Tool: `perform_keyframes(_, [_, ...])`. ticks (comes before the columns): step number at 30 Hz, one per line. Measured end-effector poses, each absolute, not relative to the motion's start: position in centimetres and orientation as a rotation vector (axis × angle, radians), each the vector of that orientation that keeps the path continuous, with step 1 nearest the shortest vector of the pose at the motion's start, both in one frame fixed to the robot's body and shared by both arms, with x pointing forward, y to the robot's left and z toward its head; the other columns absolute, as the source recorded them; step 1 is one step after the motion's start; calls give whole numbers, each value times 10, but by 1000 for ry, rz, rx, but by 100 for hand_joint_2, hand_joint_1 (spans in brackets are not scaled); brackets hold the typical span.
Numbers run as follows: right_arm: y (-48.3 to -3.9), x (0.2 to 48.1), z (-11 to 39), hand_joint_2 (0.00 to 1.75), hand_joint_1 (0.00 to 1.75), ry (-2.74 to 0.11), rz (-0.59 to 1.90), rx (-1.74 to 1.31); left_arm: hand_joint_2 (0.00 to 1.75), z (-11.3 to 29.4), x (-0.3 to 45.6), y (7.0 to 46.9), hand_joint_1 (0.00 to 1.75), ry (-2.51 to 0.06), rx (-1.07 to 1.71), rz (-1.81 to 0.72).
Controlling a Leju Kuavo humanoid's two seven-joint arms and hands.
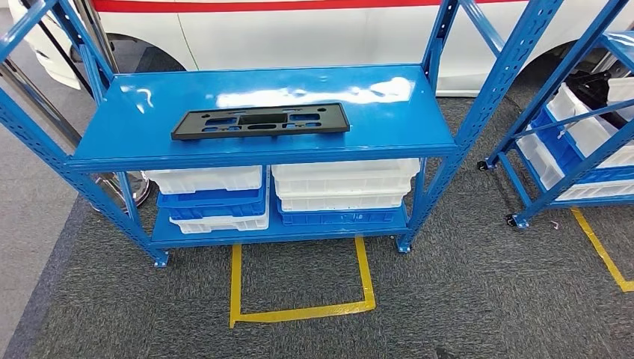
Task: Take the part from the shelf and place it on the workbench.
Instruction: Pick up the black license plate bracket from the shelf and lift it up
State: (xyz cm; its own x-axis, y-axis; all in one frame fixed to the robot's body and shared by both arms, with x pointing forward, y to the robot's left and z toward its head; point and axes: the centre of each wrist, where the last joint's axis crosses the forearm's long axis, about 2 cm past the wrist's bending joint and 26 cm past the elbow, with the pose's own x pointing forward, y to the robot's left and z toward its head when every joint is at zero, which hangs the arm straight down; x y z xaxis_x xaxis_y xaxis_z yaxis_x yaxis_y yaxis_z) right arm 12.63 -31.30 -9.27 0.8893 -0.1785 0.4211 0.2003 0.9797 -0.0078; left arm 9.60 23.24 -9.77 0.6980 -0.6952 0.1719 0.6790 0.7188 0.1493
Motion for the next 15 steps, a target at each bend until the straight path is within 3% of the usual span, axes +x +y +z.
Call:
perform_keyframes(2, [-311, 135, -90, 175, 0, -495, -230, -24, 0, -97, 98, 230, 0, -219, 85, -790])
perform_keyframes(15, [-298, 156, -68, 175, 0, -895, -290, 127, 0, -98, 94, 229, 0, -205, 127, -814])
